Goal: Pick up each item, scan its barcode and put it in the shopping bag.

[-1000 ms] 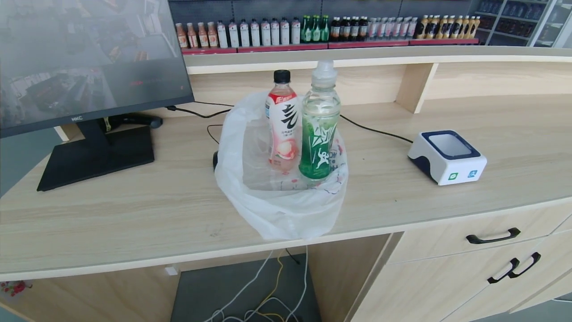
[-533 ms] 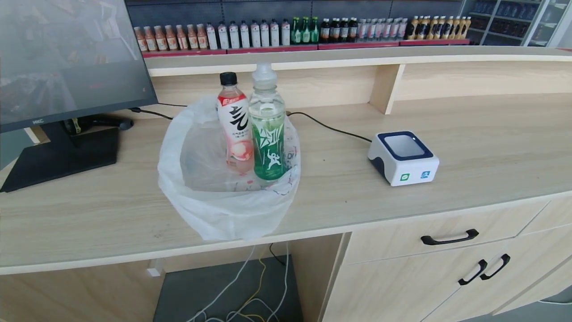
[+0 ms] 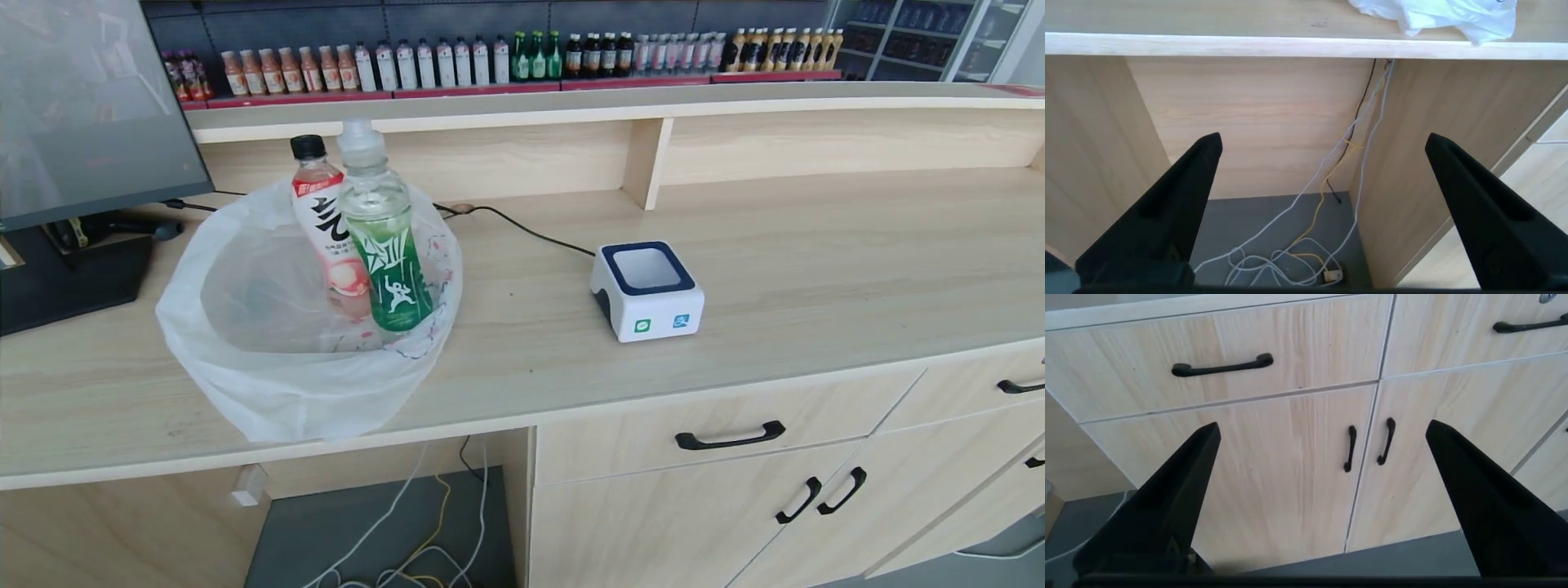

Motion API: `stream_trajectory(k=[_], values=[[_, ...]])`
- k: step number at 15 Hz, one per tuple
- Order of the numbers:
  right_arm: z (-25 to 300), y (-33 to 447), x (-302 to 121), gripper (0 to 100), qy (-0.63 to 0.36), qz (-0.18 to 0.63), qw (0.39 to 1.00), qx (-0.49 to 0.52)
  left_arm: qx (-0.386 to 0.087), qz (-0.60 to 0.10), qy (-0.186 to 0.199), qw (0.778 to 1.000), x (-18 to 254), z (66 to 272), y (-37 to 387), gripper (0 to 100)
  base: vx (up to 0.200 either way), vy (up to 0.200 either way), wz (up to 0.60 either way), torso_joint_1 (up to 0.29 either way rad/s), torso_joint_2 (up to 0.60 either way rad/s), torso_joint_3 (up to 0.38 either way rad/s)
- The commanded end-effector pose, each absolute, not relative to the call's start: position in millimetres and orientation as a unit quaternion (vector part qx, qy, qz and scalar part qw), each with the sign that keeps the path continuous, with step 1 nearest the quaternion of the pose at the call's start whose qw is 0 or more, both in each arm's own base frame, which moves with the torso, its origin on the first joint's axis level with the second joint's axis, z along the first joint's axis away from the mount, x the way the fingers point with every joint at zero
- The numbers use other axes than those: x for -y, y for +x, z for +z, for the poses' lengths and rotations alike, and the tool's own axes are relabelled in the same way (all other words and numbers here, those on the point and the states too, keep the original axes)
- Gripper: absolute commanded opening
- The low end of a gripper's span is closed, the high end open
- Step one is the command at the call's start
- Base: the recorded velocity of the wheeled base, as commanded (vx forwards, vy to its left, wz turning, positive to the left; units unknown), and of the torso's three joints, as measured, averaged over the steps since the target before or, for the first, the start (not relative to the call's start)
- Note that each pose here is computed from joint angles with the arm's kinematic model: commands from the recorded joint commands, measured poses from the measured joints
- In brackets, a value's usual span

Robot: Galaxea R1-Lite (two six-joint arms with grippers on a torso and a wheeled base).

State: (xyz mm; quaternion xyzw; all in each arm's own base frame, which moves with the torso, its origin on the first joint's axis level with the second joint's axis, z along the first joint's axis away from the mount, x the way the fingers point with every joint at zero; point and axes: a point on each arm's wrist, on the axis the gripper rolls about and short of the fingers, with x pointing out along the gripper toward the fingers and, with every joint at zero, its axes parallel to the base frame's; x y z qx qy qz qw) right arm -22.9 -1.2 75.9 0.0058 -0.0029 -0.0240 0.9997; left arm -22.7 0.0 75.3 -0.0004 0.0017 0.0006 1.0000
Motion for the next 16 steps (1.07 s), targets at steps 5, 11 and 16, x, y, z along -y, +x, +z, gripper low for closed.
stream_trajectory(k=[5,11,16], values=[[76.0,-22.8,1.2,100,0.006,-0.024,1.0,0.002,-0.002,0.001,-0.003,1.0,0.0,75.4,-22.7,100,0.0,-0.2,0.0,0.002,0.0,0.003],[76.0,-22.8,1.2,100,0.006,-0.024,1.0,0.002,-0.002,0.001,-0.002,1.0,0.0,75.4,-22.7,100,0.0,-0.067,0.0,0.002,0.0,0.0],[76.0,-22.8,1.2,100,0.007,-0.024,1.0,0.002,-0.002,0.001,-0.002,1.0,0.0,75.4,-22.7,100,0.0,0.0,0.0,0.0,0.0,0.0]])
